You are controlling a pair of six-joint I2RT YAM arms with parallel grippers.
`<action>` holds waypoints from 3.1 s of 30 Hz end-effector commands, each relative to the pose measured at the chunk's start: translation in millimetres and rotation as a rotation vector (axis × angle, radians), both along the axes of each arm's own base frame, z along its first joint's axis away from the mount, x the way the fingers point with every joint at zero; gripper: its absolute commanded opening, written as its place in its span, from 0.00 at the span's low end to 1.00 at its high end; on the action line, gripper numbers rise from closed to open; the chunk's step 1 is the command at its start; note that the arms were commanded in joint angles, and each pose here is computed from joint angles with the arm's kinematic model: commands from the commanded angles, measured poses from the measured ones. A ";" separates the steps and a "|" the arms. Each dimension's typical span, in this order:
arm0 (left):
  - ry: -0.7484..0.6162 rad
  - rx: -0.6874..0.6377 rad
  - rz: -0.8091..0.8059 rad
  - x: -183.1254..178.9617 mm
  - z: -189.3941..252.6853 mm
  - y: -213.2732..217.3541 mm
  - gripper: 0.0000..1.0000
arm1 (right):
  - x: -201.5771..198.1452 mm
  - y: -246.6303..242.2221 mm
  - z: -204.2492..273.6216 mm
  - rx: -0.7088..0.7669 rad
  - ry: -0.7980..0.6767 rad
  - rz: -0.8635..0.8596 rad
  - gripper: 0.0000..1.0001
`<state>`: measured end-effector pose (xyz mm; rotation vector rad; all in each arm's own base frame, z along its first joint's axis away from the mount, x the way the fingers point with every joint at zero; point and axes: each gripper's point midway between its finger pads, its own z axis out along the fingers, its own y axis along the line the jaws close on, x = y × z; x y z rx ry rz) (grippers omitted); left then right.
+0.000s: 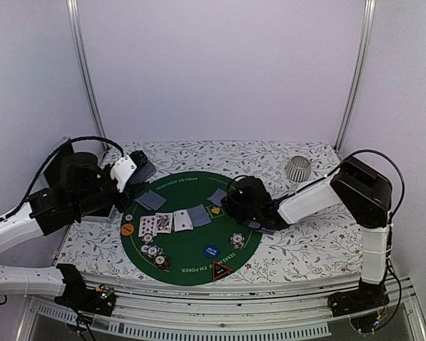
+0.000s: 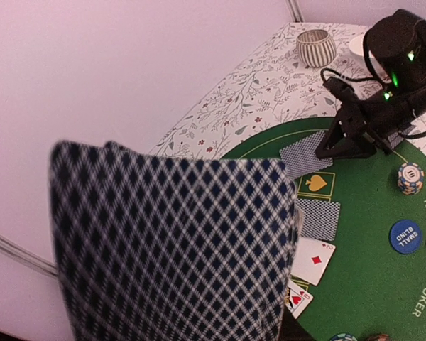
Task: Distribute texas hold em gaming equipment
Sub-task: Distribute the poker card in the community card area, then adjust the poker card in the community card area.
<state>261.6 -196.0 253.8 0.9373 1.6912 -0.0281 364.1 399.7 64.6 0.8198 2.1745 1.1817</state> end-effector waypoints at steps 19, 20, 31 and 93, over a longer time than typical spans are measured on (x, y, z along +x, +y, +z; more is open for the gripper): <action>-0.089 -0.103 -0.072 -14.0 22.5 -3.1 0.39 | -23.8 48.9 -6.4 0.264 0.227 0.022 0.26; -0.090 -0.105 -0.073 -14.4 22.8 -3.2 0.39 | -24.9 48.5 -3.7 0.271 0.224 0.024 0.28; -0.095 -0.097 -0.073 -14.1 22.5 -2.9 0.39 | -44.5 51.1 32.6 0.330 0.198 0.141 0.41; -0.069 -0.069 -0.122 -15.6 7.6 -11.8 0.40 | -19.6 8.2 -115.7 -0.909 0.200 0.864 0.24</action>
